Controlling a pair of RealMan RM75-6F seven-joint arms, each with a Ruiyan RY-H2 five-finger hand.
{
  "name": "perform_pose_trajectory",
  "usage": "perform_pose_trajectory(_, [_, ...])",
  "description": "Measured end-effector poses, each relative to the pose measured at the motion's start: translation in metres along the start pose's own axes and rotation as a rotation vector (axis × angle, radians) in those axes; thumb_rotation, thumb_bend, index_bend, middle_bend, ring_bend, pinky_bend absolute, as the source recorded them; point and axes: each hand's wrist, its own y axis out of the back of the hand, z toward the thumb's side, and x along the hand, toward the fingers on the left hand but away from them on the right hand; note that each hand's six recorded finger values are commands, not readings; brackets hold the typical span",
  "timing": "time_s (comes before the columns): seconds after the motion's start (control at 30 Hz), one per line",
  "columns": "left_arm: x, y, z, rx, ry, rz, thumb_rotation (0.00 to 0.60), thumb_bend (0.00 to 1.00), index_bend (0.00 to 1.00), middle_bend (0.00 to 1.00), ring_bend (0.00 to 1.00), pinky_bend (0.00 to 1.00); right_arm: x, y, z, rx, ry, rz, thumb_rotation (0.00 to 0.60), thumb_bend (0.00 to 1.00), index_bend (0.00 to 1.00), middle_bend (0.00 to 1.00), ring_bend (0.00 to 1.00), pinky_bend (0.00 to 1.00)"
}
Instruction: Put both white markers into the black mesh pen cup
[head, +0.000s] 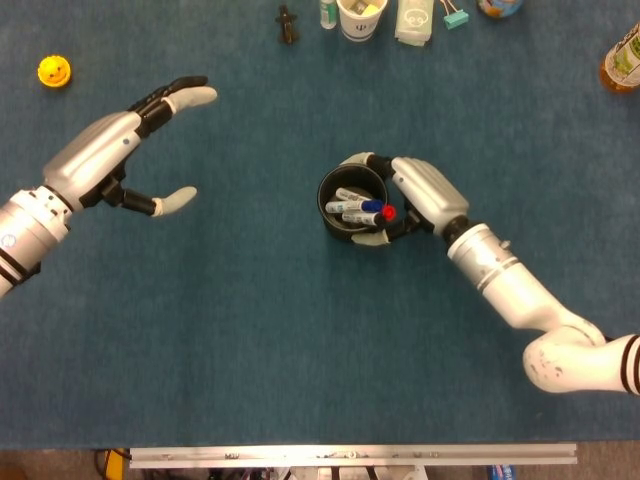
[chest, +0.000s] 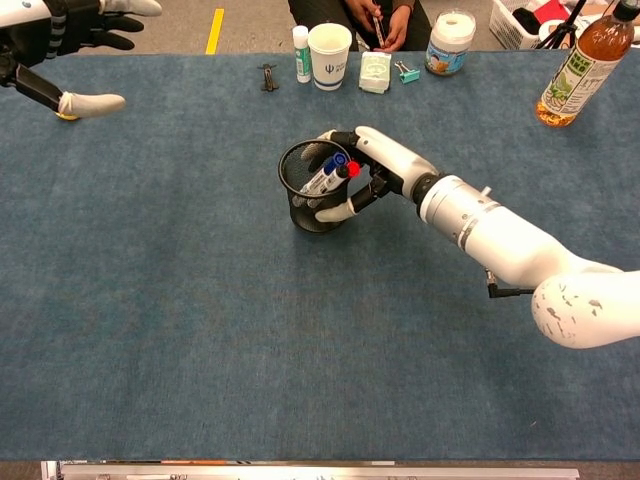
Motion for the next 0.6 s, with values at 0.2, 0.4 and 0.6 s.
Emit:
perform_pose_trajectory(0.2, [-0.003, 0.000, -0.003, -0.004, 0.004, 0.001, 0.600, 0.31, 0.09, 0.00, 0.00, 0.06, -0.004, -0.012, -0.003, -0.024, 0.013, 0.010, 0.600, 0.42, 0.43, 0.35, 0.29, 0.27])
perform_pose_trajectory(0.4, [-0.005, 0.000, -0.005, -0.010, 0.008, 0.002, 0.600, 0.31, 0.09, 0.00, 0.00, 0.06, -0.006, -0.018, -0.005, -0.027, 0.022, 0.025, 0.600, 0.42, 0.35, 0.29, 0.24, 0.21])
perform_pose_trajectory(0.6, [-0.005, -0.001, -0.004, -0.013, 0.003, -0.007, 0.600, 0.31, 0.11, 0.00, 0.00, 0.05, -0.006, -0.022, -0.005, -0.029, 0.028, 0.049, 0.600, 0.42, 0.22, 0.20, 0.13, 0.09])
